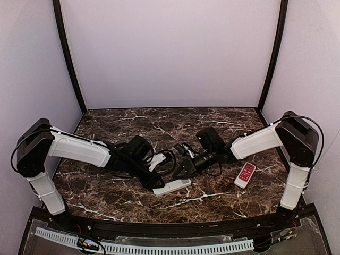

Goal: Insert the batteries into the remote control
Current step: Load the battery cover onto the remote control without the battery cover.

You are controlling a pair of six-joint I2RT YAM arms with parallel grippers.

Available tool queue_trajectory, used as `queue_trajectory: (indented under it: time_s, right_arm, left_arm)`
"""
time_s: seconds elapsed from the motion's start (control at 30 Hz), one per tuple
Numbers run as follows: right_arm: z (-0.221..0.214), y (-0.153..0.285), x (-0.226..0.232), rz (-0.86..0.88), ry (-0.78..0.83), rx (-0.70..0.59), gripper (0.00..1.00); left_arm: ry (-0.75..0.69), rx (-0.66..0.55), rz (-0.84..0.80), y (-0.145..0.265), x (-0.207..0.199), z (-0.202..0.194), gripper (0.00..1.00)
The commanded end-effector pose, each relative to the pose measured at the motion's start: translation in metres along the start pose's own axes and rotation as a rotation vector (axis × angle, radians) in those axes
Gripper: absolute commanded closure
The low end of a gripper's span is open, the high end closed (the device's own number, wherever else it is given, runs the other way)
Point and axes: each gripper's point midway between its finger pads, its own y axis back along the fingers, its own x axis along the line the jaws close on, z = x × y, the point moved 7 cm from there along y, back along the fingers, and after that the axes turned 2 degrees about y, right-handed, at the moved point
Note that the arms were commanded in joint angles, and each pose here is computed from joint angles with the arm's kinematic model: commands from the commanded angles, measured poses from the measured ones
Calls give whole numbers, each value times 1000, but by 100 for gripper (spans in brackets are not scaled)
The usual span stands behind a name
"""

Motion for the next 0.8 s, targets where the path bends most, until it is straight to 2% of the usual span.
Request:
queue_trajectory:
  time_s: [0.0,0.27,0.4,0.77]
  right_arm:
    - [2,3,4,17,23,-17,96]
    - [0,2,2,26,12,-12,96]
    - [-1,0,1,30,7,-7,97]
    - [-2,-10,6,20,23,23,96]
  left_arm:
    - [-29,53,31,-5,-1,-3,59]
    - [-85,139,89,-17,-1,-14,60]
    - [-91,136,108,-16,-2,-10,59]
    - [-106,-165,113,48,-15,48,54]
